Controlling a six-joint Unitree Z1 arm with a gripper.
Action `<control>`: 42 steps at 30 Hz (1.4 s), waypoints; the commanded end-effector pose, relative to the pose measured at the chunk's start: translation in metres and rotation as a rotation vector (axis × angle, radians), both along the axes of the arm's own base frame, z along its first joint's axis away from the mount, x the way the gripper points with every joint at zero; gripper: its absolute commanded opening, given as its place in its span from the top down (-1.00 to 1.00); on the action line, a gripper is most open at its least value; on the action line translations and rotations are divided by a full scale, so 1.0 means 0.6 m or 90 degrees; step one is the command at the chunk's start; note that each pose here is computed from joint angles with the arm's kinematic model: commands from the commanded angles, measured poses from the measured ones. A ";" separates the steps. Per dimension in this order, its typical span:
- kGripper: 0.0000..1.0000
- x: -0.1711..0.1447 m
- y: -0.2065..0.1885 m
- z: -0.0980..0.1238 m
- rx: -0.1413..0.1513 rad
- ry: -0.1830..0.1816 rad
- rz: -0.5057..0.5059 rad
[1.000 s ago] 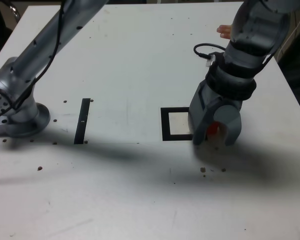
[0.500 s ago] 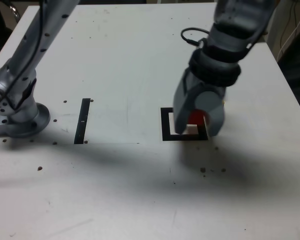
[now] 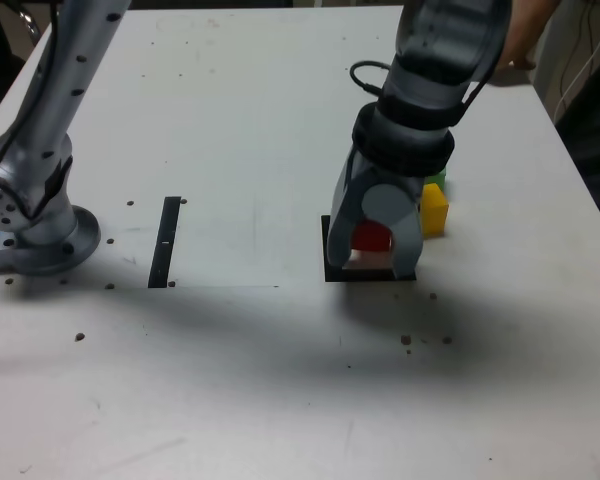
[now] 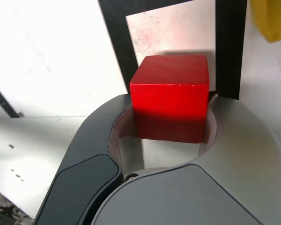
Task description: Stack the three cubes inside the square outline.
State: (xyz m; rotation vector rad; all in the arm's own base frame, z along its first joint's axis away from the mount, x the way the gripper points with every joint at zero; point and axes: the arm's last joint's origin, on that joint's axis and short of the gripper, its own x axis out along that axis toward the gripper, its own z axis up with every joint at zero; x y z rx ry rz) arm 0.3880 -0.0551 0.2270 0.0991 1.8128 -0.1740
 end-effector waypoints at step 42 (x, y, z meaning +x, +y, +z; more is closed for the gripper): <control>-0.99 -0.044 0.040 0.038 0.045 -0.026 0.015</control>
